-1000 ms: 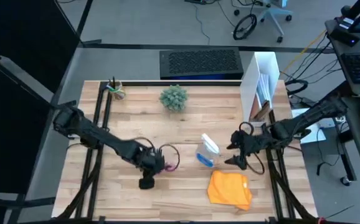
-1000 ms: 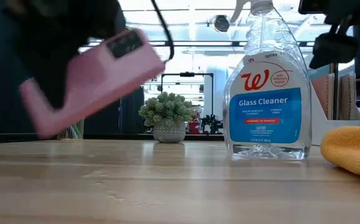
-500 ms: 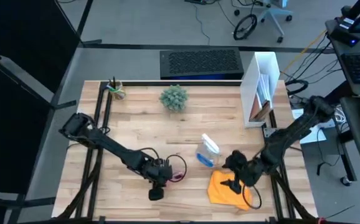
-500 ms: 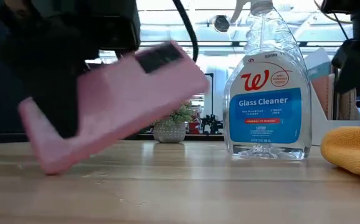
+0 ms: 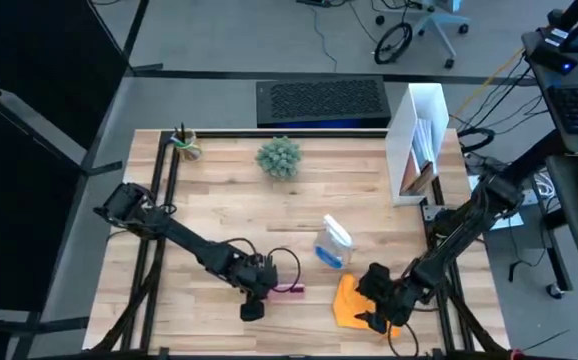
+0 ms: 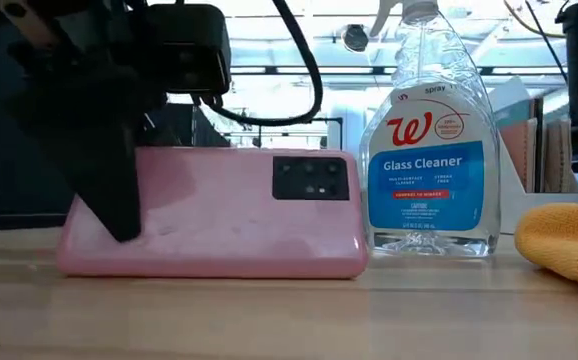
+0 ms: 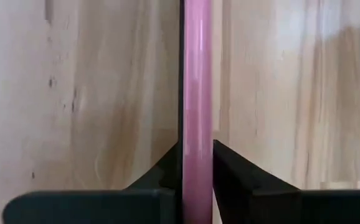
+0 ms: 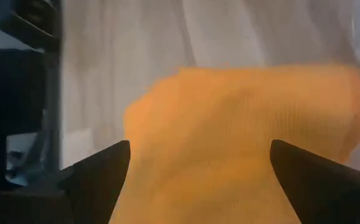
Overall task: Apply microfiber cloth
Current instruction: Wipe the cellphone with the microfiber cloth
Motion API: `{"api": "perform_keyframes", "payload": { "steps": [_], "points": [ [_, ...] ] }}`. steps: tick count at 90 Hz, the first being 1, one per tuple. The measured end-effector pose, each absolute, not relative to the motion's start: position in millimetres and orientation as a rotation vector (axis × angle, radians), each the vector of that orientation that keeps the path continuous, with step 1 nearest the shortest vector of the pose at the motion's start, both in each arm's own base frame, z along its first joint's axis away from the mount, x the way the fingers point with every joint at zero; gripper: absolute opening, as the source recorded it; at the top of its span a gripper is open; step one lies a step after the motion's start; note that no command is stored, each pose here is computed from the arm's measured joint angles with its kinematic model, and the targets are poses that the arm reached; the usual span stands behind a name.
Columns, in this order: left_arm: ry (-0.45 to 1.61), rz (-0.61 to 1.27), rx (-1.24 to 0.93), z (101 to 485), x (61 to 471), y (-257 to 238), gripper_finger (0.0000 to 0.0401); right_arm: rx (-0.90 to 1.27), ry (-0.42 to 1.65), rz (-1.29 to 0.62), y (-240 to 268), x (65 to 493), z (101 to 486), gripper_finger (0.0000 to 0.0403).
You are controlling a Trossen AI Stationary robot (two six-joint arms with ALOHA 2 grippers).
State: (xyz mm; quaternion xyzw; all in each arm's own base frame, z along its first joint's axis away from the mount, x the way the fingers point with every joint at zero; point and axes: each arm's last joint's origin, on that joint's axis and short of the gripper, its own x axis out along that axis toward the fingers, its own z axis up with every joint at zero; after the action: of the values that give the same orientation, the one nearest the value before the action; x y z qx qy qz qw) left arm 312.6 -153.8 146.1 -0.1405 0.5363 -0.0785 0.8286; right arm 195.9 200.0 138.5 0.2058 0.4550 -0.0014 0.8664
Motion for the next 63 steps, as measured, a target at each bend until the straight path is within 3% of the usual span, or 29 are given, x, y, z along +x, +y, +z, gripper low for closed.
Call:
{"api": "perform_keyframes", "payload": {
  "steps": [29, 63],
  "points": [
    [1.116, -0.144, -0.336, 151, 315, -150, 0.0052, 0.41, 1.003, -0.02, 197, 202, 125, 0.034],
    [1.133, -0.124, -0.336, 150, 319, -135, 0.0147, 0.364, 0.979, -0.022, 195, 205, 124, 0.0338]
  ]
}}
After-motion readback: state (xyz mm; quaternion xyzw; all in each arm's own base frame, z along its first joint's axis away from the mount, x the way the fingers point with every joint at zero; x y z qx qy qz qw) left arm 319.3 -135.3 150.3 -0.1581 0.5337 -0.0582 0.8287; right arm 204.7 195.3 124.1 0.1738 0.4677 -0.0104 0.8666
